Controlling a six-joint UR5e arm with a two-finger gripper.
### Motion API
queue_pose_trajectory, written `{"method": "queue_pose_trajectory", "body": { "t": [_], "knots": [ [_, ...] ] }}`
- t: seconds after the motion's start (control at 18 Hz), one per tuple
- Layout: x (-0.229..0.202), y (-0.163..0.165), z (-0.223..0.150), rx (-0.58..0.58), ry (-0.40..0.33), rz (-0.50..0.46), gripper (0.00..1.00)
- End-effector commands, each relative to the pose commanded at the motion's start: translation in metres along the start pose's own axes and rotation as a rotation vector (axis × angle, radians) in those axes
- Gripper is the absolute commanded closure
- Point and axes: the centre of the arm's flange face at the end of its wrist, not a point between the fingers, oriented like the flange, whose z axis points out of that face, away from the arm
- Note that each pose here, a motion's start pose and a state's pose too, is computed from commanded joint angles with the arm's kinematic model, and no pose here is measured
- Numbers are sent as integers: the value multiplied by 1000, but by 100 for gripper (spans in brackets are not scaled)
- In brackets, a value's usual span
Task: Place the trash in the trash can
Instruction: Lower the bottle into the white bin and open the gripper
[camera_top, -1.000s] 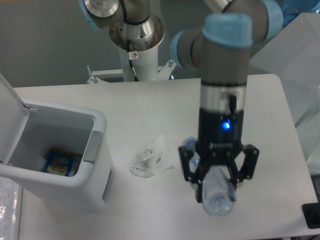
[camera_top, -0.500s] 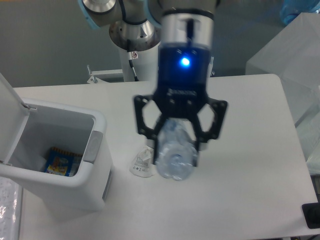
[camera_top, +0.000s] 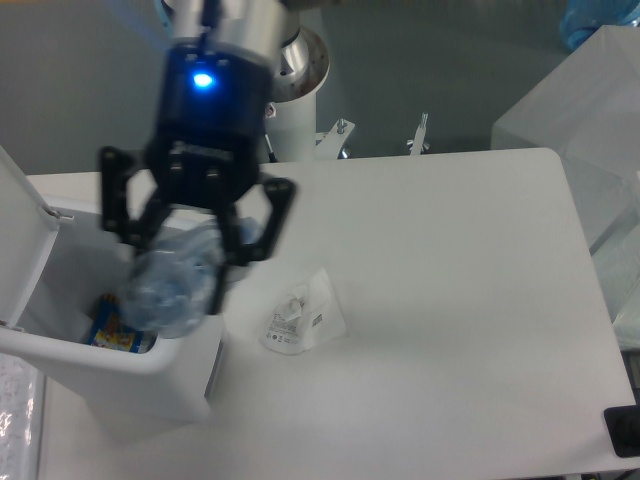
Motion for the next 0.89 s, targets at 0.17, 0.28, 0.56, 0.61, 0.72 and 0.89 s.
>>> {"method": "queue_pose_trajectory", "body": {
  "t": [0.17,0.28,0.56,0.61,0.72,0.89],
  "knots": [
    [31,20,25,-52,54,-2,36],
    [44,33,35,-79,77,-4,36],
    [49,37,42,-91,87,-3,36],
    [50,40,47,-99,90,-4,36],
    [54,47,53,-114,99,-6,36],
    [54,53,59,-127,102,-6,22]
  ]
}}
